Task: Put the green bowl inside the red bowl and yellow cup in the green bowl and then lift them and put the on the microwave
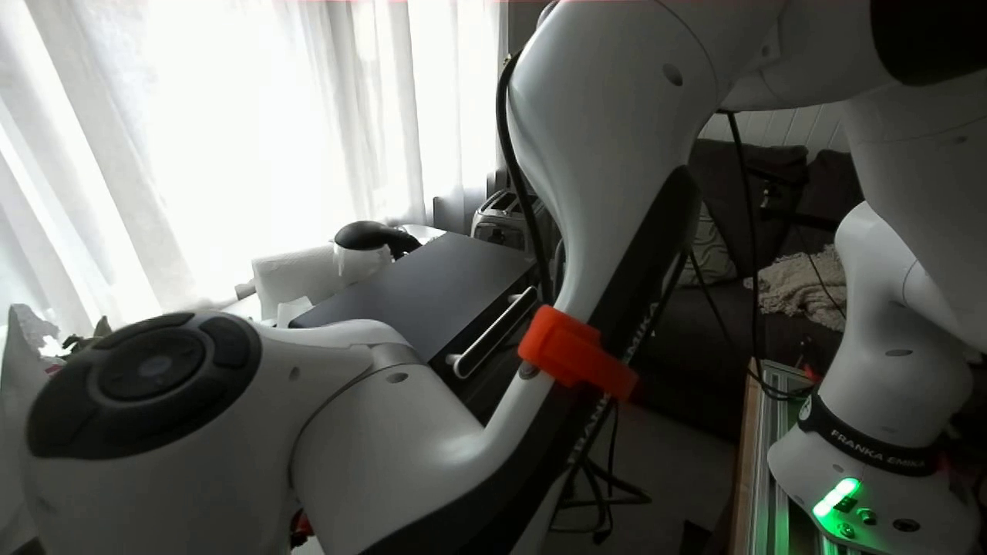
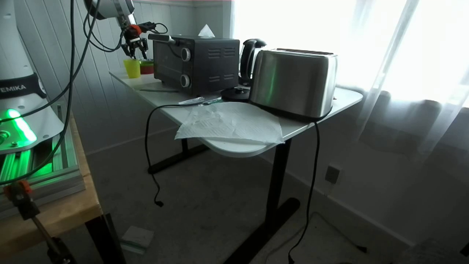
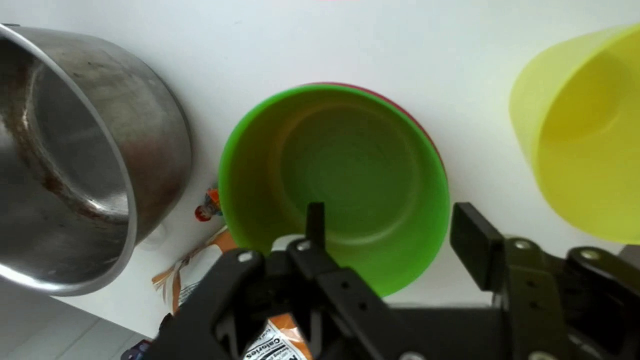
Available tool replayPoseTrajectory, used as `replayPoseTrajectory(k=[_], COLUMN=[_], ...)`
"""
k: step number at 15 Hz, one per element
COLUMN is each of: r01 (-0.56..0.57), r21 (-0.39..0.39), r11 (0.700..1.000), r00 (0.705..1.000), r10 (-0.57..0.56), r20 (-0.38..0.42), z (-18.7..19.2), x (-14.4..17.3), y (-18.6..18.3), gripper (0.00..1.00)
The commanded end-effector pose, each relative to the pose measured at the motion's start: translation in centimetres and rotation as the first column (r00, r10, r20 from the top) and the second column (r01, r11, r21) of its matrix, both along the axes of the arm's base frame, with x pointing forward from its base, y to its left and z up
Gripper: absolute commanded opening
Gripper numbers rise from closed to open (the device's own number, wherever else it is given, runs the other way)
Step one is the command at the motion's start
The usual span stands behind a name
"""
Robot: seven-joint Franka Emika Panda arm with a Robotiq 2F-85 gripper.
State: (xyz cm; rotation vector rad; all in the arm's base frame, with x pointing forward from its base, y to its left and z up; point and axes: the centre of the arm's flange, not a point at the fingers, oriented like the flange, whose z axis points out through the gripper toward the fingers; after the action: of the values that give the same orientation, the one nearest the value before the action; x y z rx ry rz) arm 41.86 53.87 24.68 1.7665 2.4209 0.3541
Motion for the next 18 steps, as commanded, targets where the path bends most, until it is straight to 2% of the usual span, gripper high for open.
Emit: replayPoseTrajectory(k=[1,5,8,12,18], r01=[0.017,0.042,0.078,0.038,-0.071], r21=[0.023,-0.003,0.024,-0.021,-0.033], r11=[1.000,0.999,0.997,0.999,0.997], r00=[1.000,0.999,0.996,0.999,0.995], r10=[-0.017,-0.042,-0.079,-0.038,0.069], r20=[0.019,0.028,0.036,0.002,-0.071], z=[1.3,3.2,4.3,4.6,1.7], x=[0.0,-0.5,-1.0,-2.8,-5.4], y=[-0.4,-2.4,-5.2,-8.7,-9.6], gripper=[0.97,1.00,1.00,1.00,1.00])
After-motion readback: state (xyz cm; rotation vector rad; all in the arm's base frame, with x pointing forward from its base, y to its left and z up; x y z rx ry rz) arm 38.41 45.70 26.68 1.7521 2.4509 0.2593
